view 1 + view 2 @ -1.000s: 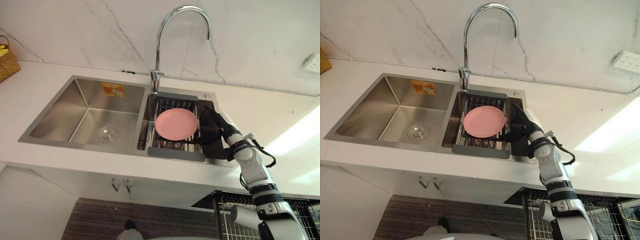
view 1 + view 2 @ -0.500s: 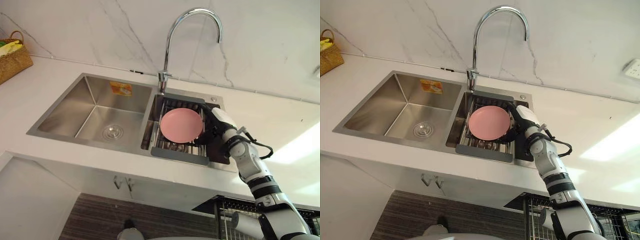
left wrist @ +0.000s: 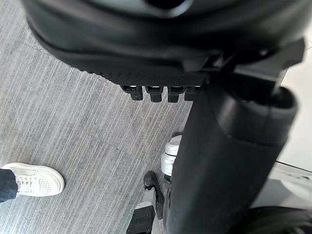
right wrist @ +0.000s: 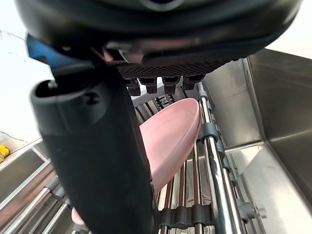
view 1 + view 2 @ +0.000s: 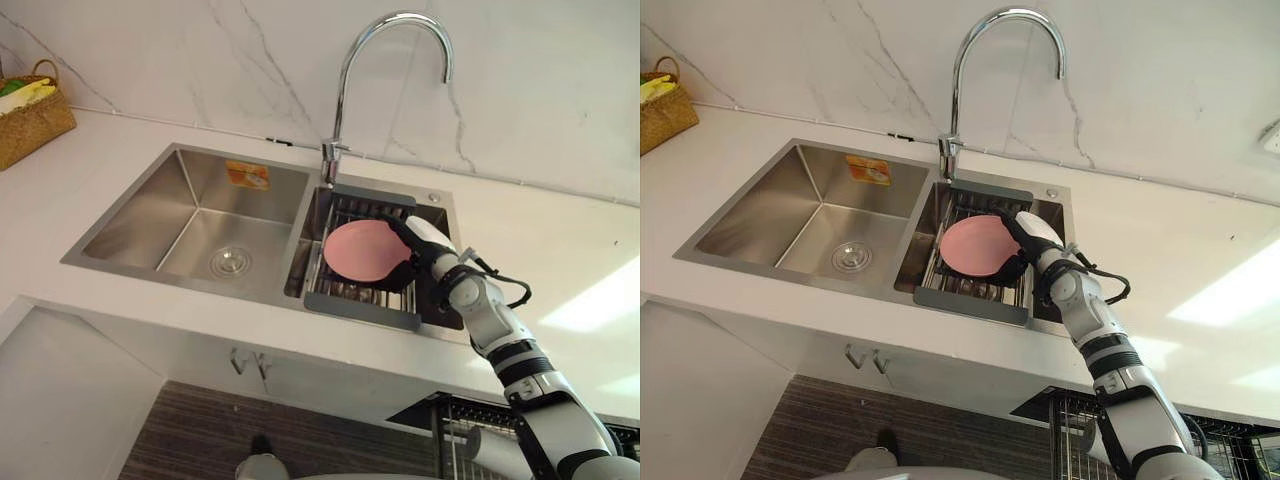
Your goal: Walk over to the sink, pick up the cup, carry it to the dishwasher, place the cup inside the dishwasher, then close the dishwasher door
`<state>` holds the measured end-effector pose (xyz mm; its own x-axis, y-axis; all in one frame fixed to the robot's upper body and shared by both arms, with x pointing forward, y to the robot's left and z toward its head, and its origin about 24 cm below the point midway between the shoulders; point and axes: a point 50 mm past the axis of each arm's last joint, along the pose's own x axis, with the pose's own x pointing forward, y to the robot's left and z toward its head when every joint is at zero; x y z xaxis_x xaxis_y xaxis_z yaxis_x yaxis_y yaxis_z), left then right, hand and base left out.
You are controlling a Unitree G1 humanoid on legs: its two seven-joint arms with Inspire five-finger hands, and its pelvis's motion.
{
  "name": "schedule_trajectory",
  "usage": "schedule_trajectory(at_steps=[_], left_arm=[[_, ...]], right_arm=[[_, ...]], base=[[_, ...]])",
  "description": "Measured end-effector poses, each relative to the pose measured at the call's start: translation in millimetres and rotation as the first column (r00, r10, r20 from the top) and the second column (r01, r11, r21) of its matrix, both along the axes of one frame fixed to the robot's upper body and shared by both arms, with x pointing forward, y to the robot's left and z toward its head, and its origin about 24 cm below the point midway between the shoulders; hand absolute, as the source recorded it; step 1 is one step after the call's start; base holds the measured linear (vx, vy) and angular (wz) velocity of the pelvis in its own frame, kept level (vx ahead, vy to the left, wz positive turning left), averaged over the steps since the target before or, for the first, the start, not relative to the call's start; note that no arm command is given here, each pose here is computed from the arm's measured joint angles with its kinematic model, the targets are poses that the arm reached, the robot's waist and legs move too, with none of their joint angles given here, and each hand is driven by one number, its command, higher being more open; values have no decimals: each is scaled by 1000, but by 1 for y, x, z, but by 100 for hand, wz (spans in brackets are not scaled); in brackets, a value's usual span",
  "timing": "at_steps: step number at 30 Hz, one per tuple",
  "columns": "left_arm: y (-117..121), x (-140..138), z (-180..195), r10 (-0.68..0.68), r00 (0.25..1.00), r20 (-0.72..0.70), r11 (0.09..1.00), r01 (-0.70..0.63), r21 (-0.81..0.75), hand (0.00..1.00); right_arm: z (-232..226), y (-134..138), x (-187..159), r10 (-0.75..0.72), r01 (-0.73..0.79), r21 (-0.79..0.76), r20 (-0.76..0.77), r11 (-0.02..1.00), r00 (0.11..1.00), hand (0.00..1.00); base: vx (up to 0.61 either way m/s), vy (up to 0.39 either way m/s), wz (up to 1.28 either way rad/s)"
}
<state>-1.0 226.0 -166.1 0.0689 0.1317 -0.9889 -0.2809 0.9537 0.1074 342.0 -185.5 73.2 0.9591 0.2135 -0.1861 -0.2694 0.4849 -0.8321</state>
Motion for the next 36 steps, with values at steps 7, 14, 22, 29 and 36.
schedule_trajectory(at_steps=[7, 14, 22, 29, 36], left_arm=[[1, 2, 1, -17, 1000, 1, 1000, 17, 6, 100], [4, 5, 2, -22, 1000, 6, 1000, 22, 12, 100], [4, 7, 2, -24, 1000, 9, 1000, 24, 11, 100], [5, 8, 2, -25, 1000, 12, 1000, 25, 11, 100], [5, 9, 2, -25, 1000, 14, 1000, 25, 9, 100]], right_arm=[[1, 13, -1, 112, -112, -65, 1, 992, 994, 100], [-3, 27, -4, 199, -197, -171, -6, 965, 980, 100], [-3, 29, -3, 223, -215, -248, 2, 944, 975, 100], [0, 28, 1, 194, -150, -353, 91, 923, 977, 100], [-5, 20, 3, 103, -37, -335, 180, 942, 978, 0]], base=[[-5, 29, -3], [-10, 18, -2], [10, 5, 0], [25, 12, 3], [1, 1, 3]])
